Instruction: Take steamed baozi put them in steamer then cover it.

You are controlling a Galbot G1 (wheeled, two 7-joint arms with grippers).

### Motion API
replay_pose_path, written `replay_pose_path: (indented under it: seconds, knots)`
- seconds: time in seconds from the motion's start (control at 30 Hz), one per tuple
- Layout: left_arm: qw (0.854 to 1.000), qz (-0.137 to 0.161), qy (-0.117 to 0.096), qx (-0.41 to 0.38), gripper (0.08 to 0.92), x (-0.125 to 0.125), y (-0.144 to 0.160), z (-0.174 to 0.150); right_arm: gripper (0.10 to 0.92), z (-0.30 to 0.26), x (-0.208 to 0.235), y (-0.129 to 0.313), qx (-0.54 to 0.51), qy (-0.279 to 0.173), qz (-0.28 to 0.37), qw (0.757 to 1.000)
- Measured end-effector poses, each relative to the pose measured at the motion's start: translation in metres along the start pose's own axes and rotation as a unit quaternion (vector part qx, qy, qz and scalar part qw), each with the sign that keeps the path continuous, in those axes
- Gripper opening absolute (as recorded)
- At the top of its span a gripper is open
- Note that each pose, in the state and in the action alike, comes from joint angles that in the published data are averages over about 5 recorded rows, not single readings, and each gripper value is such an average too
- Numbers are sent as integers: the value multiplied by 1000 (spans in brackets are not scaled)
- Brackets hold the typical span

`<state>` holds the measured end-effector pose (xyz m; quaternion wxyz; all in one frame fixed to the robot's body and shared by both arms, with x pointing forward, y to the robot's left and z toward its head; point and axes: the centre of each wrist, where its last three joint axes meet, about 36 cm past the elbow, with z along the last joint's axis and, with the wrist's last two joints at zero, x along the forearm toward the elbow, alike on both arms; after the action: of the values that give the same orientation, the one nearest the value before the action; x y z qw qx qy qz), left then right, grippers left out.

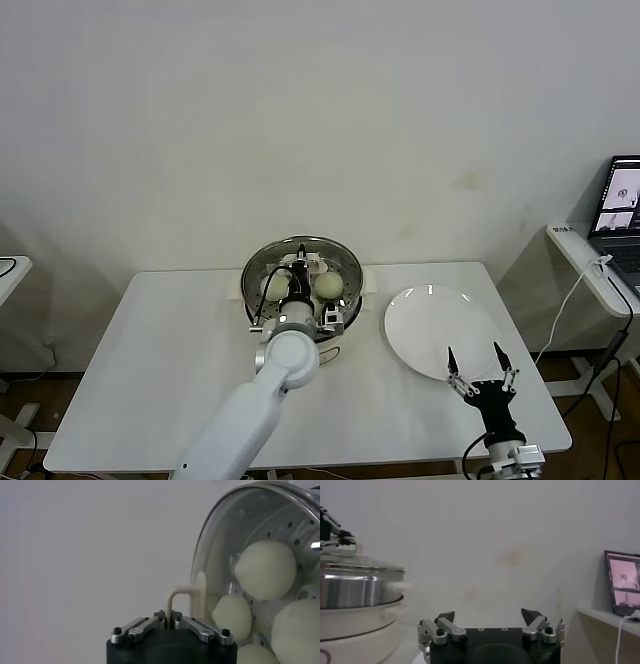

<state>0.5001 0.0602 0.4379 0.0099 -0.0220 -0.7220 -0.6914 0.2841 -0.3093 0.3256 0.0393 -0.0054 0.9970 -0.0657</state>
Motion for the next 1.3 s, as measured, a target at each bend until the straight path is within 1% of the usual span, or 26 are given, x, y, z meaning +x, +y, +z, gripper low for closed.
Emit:
replay_pose_path:
  seconds: [0.13,0.23,0.33,0.6,0.87,0.97,1.07,1.3]
  knots:
    - [1000,2,0,-3,133,0,-1,-1,823,0,0,1,0,-1,-1,1000]
    - [1000,3,-1,-6,165,0,-1,-1,823,0,-1,1,-1,-1,-3,1000]
    - [1000,1,-3,-7,241,0,-1,-1,823,-1,-1,2,-1,-1,-4,1000]
    - [1000,-4,-4,-6,475,2,2,-2,823,-1,-1,4,-1,-2,-7,1000]
    - [1000,-8,-2,-7,708,8,4,6,823,-2,-2,6,-1,-3,-10,1000]
    - [1000,-9,-3,-7,782,12,6,8,823,-3,-2,7,-1,-3,-11,1000]
    - [1000,-9,-5,-5,816,17,7,11,823,-3,-2,8,-1,-3,-12,1000]
    - [1000,-9,-18,1,823,36,11,15,823,-3,-1,8,-1,-2,-12,1000]
